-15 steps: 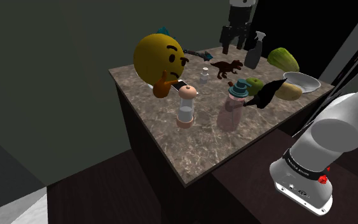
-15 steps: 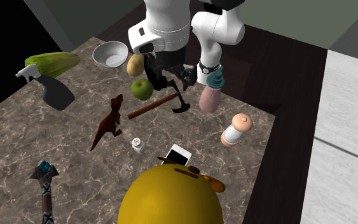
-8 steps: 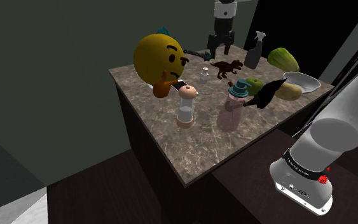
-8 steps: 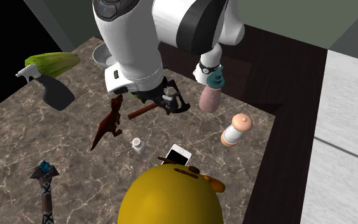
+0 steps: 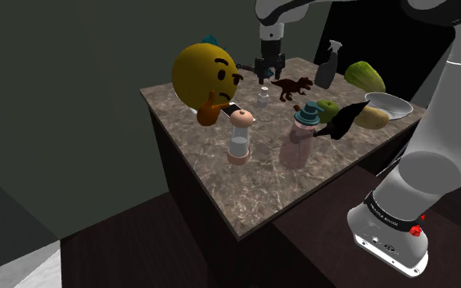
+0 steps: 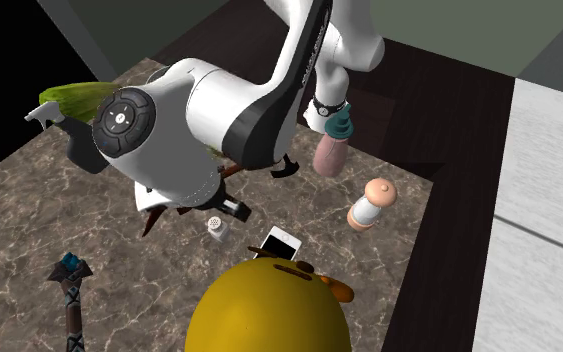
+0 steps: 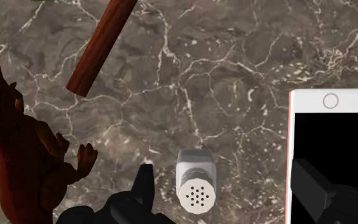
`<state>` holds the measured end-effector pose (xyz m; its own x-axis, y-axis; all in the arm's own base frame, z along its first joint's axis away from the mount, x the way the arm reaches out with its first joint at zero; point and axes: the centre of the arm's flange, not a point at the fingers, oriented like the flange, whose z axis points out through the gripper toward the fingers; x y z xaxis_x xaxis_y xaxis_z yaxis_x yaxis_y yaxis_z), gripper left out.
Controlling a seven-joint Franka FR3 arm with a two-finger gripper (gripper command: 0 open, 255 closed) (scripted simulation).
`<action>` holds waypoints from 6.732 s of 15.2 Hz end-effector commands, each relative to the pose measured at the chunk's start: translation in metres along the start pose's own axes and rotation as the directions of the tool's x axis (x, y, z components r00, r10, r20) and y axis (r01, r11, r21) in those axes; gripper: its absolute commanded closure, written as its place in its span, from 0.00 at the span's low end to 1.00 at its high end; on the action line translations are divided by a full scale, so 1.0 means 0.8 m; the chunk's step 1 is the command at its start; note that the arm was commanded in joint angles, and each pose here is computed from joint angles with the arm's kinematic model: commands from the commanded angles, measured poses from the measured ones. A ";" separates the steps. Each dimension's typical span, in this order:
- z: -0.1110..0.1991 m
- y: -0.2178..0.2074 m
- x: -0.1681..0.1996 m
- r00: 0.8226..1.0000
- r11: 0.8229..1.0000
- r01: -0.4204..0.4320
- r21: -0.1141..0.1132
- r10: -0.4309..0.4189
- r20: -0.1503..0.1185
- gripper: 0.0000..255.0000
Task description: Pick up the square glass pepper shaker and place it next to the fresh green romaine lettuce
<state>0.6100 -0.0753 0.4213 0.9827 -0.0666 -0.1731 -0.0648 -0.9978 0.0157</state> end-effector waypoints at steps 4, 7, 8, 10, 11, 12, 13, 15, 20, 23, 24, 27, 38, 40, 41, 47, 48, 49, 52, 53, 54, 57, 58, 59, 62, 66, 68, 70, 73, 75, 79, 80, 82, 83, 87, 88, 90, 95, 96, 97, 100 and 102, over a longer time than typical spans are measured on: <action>0.043 0.017 0.077 0.999 1.000 -0.008 0.005 0.008 0.040 0.00; 0.063 0.019 0.087 0.999 1.000 -0.009 0.005 0.009 0.045 0.00; 0.070 0.019 0.087 0.999 1.000 -0.009 0.005 0.009 0.045 0.00; 0.083 0.019 0.086 0.999 1.000 -0.009 0.005 0.009 0.045 0.00; 0.090 0.019 0.086 0.999 1.000 -0.009 0.005 0.009 0.045 0.00; 0.096 0.019 0.085 0.999 1.000 -0.009 0.005 0.009 0.045 0.00; 0.100 0.019 0.085 0.999 1.000 -0.009 0.005 0.009 0.045 0.00; 0.100 0.019 0.085 0.999 1.000 -0.009 0.005 0.009 0.045 0.00; 0.100 0.019 0.085 0.999 1.000 -0.009 0.005 0.009 0.045 0.00; 0.100 0.019 0.085 0.999 1.000 -0.009 0.005 0.009 0.045 1.00; 0.100 0.019 0.085 0.999 1.000 -0.009 0.005 0.009 0.045 1.00; 0.100 0.019 0.085 0.999 1.000 -0.009 0.005 0.009 0.045 1.00; 0.048 0.020 0.076 0.999 1.000 -0.009 0.005 0.009 0.045 1.00; 0.035 0.020 0.074 0.999 1.000 -0.009 0.005 0.009 0.045 1.00; 0.028 0.020 0.073 0.999 1.000 -0.009 0.005 0.009 0.045 1.00; -0.011 0.021 0.066 0.999 1.000 -0.009 0.005 0.009 0.045 1.00; -0.017 0.021 0.065 0.999 1.000 -0.009 0.005 0.009 0.045 1.00; -0.024 0.021 0.064 0.999 1.000 -0.009 0.005 0.009 0.045 1.00; -0.043 0.021 0.060 0.999 1.000 -0.009 0.005 0.009 0.045 1.00; -0.050 0.022 0.059 0.999 1.000 -0.009 0.005 0.009 0.045 1.00; -0.056 0.022 0.058 0.999 1.000 -0.009 0.005 0.009 0.045 1.00; -0.076 0.022 0.054 0.999 1.000 -0.009 0.005 0.009 0.045 1.00; -0.082 0.022 0.053 0.999 1.000 -0.009 0.005 0.009 0.045 1.00; -0.089 0.022 0.052 0.999 1.000 -0.009 0.005 0.009 0.045 1.00; -0.108 0.022 0.049 0.999 1.000 -0.009 0.005 0.009 0.045 1.00; -0.134 0.023 0.044 0.999 1.000 -0.009 0.005 0.009 0.045 1.00; -0.147 0.023 0.042 0.999 1.000 -0.009 0.005 0.009 0.045 1.00; -0.150 0.038 0.034 0.999 1.000 -0.009 0.005 0.009 0.045 1.00; -0.145 0.083 0.014 0.999 1.000 -0.009 0.005 0.009 0.045 1.00; -0.142 0.113 0.000 0.999 1.000 -0.009 0.005 0.009 0.045 1.00; -0.137 0.172 -0.028 0.999 1.000 -0.009 0.005 0.009 0.045 1.00; -0.135 0.187 -0.035 0.999 1.000 -0.009 0.005 0.009 0.045 1.00; -0.132 0.217 -0.049 0.999 1.000 -0.009 0.005 0.009 0.045 1.00; -0.131 0.232 -0.056 0.999 1.000 -0.009 0.005 0.009 0.045 1.00; -0.125 0.292 -0.083 0.999 1.000 -0.009 0.005 0.009 0.045 1.00; -0.124 0.306 -0.090 0.999 1.000 -0.009 0.005 0.009 0.045 1.00; -0.121 0.336 -0.104 0.999 1.000 -0.009 0.005 0.009 0.045 1.00; -0.114 0.411 -0.139 0.999 1.000 -0.009 0.005 0.009 0.045 1.00; -0.112 0.426 -0.146 0.999 1.000 -0.009 0.005 0.009 0.045 1.00; -0.111 0.441 -0.152 0.999 1.000 -0.009 0.005 0.009 0.045 1.00; -0.106 0.485 -0.173 0.999 1.000 -0.009 0.005 0.009 0.045 1.00; -0.104 0.515 -0.187 0.999 1.000 -0.009 0.005 0.009 0.045 1.00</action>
<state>0.4561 -0.4635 0.5351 0.9731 -0.0769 -0.2172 -0.0761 -0.9970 0.0118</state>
